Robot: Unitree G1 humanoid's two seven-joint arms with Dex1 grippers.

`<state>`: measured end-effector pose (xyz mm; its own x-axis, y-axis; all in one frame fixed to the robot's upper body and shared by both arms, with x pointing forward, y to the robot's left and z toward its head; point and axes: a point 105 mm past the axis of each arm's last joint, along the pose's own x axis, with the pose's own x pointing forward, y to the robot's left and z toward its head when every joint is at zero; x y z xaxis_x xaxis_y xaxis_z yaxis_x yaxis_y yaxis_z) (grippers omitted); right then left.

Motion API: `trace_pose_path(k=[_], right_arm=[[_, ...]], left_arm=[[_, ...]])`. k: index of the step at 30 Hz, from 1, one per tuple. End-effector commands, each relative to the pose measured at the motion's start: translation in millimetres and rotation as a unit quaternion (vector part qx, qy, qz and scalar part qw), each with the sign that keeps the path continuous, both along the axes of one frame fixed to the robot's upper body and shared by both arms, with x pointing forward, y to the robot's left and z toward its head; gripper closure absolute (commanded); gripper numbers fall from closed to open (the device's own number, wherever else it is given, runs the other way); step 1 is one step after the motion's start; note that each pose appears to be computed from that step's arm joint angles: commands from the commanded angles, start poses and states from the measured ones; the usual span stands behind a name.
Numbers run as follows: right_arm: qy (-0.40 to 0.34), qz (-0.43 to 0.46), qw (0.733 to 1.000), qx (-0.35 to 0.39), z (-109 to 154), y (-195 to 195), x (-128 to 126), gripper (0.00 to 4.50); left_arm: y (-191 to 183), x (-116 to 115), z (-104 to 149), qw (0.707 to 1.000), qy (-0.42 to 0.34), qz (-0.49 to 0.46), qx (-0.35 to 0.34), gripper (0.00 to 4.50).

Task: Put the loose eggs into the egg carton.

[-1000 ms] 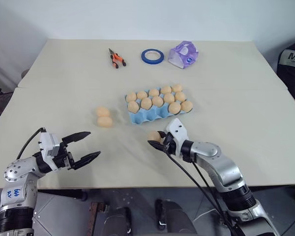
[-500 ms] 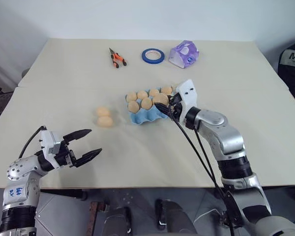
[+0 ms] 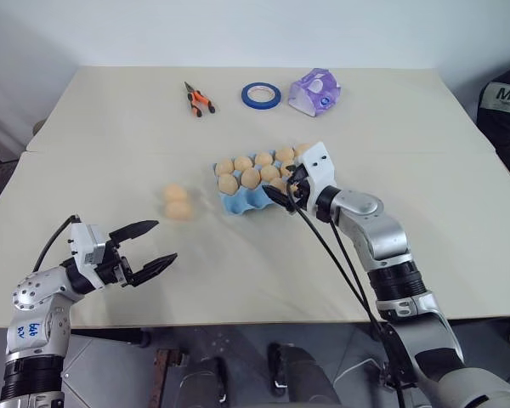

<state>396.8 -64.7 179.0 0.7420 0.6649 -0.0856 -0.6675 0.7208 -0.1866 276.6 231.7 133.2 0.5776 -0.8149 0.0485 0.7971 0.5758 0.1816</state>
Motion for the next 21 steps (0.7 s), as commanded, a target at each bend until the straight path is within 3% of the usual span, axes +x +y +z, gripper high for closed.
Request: trace_pose_path(k=[1, 5, 9, 11, 18, 21], right_arm=[[-0.024, 0.025, 0.999, 0.001, 14.5, 4.2, -9.6, 0.02], [-0.030, 0.033, 0.999, -0.001, 18.6, -1.6, -16.8, 0.02], [-0.044, 0.097, 0.994, 0.011, 25.0, -10.8, -43.9, 0.02], [0.009, 0.120, 0.993, 0.019, 12.4, -23.6, -54.5, 0.02], [-0.024, 0.162, 0.986, 0.014, 3.5, -66.4, -84.5, 0.02], [-0.011, 0.183, 0.981, 0.064, 0.3, -87.4, -98.5, 0.02]], left_arm=[[-0.9, 1.8, 11.3, 1.000, -0.024, -0.001, -0.009, 0.00], [-1.8, 5.0, 12.3, 1.000, -0.026, 0.001, -0.011, 0.00], [1.9, 8.5, 14.6, 0.999, -0.032, 0.024, -0.017, 0.00], [6.2, 9.9, 14.2, 0.998, -0.031, 0.044, -0.018, 0.00], [29.0, 12.2, 11.9, 0.990, -0.035, 0.138, -0.026, 0.00], [39.8, 9.1, 13.2, 0.980, -0.041, 0.190, -0.037, 0.00]])
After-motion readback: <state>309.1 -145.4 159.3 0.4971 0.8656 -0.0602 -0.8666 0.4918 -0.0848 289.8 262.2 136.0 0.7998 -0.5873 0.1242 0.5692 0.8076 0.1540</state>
